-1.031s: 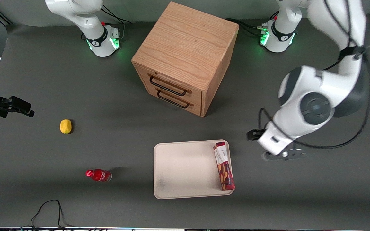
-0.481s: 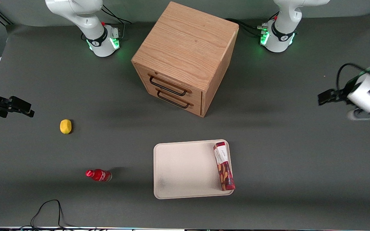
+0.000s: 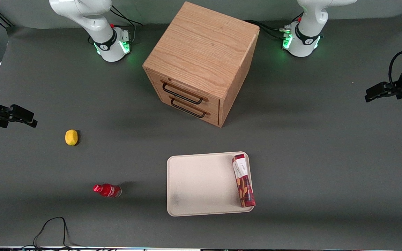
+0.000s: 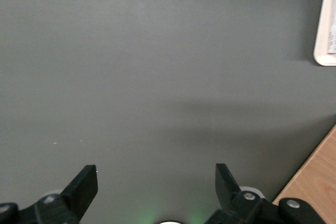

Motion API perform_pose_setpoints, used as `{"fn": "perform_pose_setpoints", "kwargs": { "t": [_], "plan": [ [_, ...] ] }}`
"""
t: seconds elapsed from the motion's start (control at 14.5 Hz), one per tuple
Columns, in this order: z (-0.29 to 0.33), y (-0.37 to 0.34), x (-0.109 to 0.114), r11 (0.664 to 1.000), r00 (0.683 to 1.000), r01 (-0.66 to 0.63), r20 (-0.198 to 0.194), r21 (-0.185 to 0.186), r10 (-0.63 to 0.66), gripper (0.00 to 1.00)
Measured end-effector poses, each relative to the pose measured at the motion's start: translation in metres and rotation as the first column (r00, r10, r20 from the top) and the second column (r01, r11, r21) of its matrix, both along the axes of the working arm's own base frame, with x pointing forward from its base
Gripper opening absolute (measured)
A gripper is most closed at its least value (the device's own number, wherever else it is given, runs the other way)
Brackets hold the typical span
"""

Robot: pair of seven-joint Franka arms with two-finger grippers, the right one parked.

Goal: Place red cookie box on tray

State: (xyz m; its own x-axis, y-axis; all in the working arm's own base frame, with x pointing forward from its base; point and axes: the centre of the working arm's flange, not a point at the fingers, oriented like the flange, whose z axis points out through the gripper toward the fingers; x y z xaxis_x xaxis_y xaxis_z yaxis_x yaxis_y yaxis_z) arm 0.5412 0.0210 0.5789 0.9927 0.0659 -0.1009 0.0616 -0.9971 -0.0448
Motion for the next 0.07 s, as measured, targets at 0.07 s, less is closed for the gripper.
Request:
{"fn": "perform_pose_setpoints", "kwargs": {
  "t": [0.07],
  "plan": [
    [0.0010, -0.0030, -0.0002, 1.000, 1.000, 0.008, -0.004, 0.010, -0.008, 1.00]
  ]
}}
